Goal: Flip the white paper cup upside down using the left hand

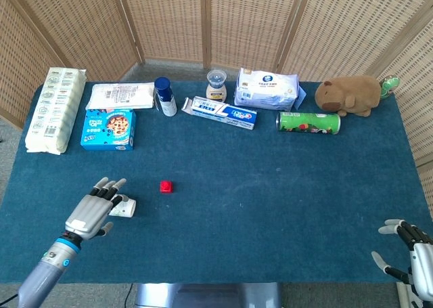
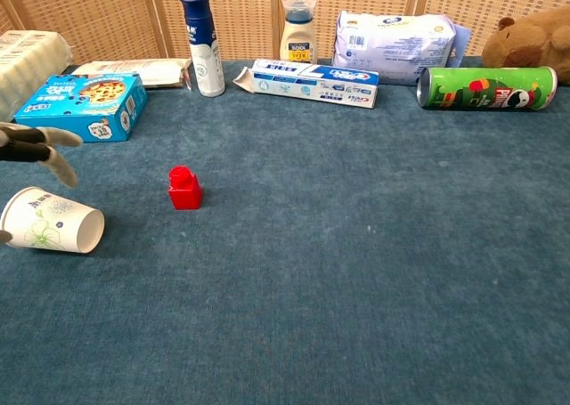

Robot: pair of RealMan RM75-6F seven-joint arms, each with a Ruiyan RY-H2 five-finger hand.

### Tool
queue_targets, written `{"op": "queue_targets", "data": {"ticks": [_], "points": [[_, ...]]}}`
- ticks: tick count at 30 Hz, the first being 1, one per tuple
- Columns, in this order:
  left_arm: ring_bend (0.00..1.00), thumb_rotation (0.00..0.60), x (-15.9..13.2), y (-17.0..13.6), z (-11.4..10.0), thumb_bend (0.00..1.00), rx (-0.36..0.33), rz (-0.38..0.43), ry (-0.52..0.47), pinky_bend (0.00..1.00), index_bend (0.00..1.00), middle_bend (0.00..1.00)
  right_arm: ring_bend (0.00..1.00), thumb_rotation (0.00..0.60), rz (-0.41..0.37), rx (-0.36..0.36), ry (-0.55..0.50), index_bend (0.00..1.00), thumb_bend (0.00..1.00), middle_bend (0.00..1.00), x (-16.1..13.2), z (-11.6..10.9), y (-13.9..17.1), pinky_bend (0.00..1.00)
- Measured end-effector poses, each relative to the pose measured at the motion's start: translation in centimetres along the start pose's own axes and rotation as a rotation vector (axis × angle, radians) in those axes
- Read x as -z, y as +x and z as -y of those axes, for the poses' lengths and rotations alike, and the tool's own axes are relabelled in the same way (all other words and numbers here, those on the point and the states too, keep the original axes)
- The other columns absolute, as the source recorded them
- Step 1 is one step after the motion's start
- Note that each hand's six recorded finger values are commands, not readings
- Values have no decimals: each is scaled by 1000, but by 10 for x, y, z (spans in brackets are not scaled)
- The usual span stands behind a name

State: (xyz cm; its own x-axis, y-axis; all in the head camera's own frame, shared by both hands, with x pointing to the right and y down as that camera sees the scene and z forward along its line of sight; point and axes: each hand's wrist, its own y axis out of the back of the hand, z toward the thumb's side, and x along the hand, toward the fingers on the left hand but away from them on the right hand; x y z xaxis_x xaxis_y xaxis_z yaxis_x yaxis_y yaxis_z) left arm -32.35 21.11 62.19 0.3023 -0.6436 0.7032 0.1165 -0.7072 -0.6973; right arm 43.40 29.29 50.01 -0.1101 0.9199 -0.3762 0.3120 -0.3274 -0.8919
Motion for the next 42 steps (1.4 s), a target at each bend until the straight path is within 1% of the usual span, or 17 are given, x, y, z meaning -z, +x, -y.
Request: {"op": "queue_targets", "data": {"ticks": [4,10,14,20,25,29,33,36,42], "points": [[0,571,-9,9,5,296,-5,-13,48,0,255,0,313,600,7,7,0,413,252,332,3,-2,1,371],[0,569,-20,19,14,286,6,-27,62,0,255,0,313,600,15,13,-4,413,252,332,6,-5,3,374],[0,566,-22,23,21,284,16,-42,58,0,254,0,313,600,20,16,-5,413,251,332,8,-6,4,374],[0,567,-21,25,29,283,9,-68,45,0,255,0,312,600,22,14,-7,413,252,332,10,-5,5,374],[0,569,-18,26,33,282,-3,-85,58,0,260,0,313,600,26,17,-6,413,252,332,11,-7,5,376],[0,568,-16,27,37,282,-23,-99,66,0,316,0,313,600,41,19,-16,412,252,332,14,-7,7,378],[0,571,-17,27,43,282,-26,-101,79,0,391,0,313,600,53,24,-25,413,252,332,18,-9,9,378],[0,573,-19,27,44,283,-34,-96,80,0,418,0,313,600,50,26,-24,413,252,332,17,-9,10,379],[0,570,-19,24,44,283,-56,-94,82,0,435,0,313,600,45,32,-27,412,253,332,15,-12,10,379]]}}
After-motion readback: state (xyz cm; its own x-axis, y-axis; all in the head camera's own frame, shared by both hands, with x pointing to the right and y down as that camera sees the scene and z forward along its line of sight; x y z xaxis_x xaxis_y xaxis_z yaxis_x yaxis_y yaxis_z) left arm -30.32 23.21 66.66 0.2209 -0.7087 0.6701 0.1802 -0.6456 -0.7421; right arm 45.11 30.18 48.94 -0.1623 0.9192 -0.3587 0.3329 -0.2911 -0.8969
